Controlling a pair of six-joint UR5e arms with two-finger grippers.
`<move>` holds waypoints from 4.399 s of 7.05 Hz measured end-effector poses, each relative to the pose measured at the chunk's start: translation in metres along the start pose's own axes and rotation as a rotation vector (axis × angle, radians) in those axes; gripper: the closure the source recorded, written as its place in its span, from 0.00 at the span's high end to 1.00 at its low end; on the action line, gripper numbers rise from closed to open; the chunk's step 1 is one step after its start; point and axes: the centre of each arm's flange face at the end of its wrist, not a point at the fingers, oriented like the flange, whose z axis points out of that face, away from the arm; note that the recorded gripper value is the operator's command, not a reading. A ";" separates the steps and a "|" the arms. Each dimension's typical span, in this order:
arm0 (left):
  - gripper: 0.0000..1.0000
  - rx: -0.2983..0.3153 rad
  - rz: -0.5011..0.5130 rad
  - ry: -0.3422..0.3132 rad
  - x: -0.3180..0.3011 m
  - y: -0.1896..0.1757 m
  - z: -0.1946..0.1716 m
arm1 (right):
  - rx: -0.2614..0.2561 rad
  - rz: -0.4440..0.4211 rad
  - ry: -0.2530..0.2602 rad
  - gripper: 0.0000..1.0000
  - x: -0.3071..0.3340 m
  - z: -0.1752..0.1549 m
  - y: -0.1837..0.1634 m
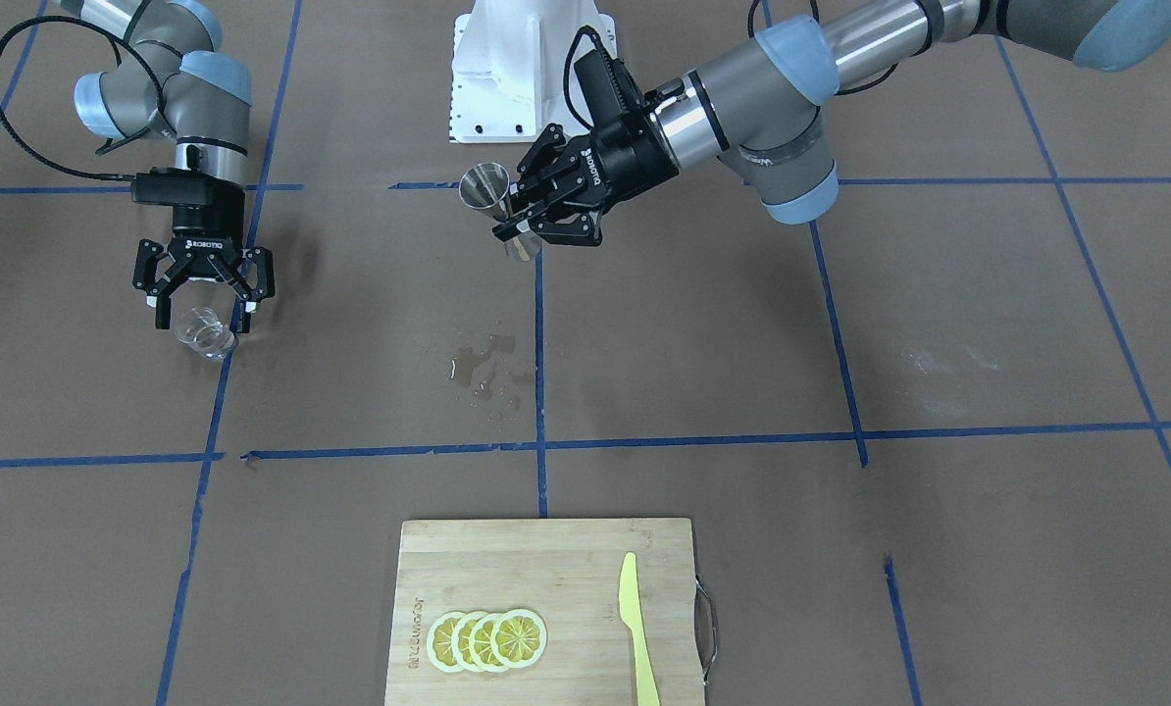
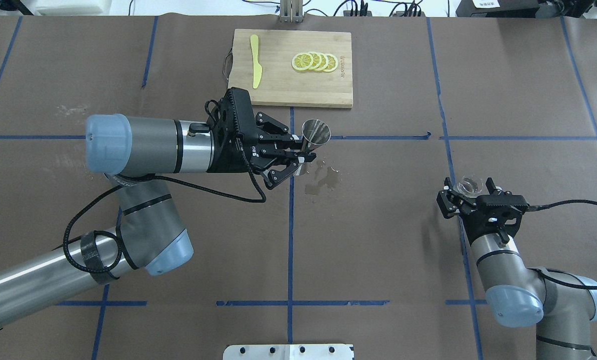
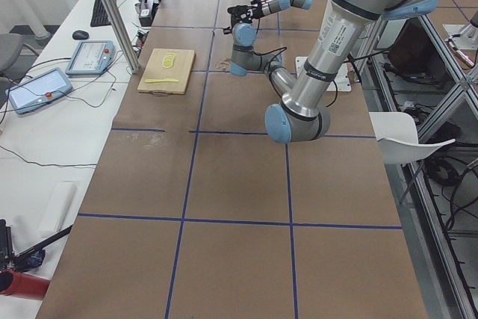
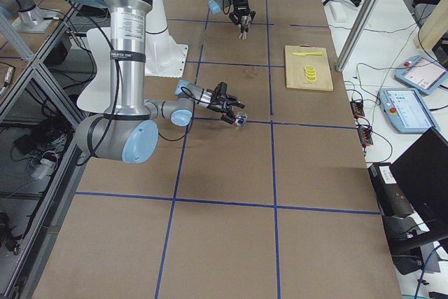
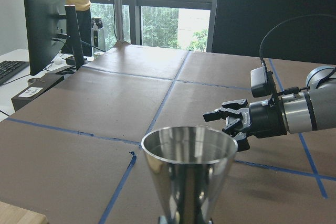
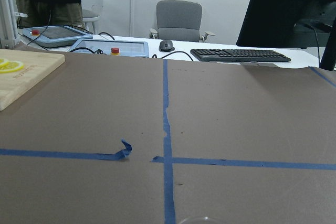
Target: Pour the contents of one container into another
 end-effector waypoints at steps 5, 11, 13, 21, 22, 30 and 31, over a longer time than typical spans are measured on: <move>0.00 0.005 0.002 0.001 0.001 0.004 -0.006 | 0.009 -0.029 0.022 0.68 0.009 0.010 0.018; 0.00 0.007 0.003 0.002 0.002 0.003 -0.007 | 0.007 -0.027 0.021 0.27 0.009 0.010 0.019; 0.00 0.011 0.004 0.003 0.002 0.002 -0.008 | 0.008 -0.025 0.020 0.00 0.009 0.010 0.018; 0.00 0.028 0.004 0.008 0.006 -0.006 -0.011 | 0.094 0.135 -0.248 0.00 -0.015 -0.031 -0.060; 0.00 0.028 0.004 0.008 0.006 -0.006 -0.011 | 0.116 0.105 -0.247 0.00 -0.015 -0.029 -0.071; 0.00 0.028 0.006 0.007 0.007 -0.005 -0.015 | 0.152 -0.046 -0.271 0.00 -0.002 -0.013 -0.106; 0.00 0.029 0.006 0.008 0.008 -0.005 -0.016 | 0.143 -0.050 -0.283 0.00 -0.002 -0.012 -0.109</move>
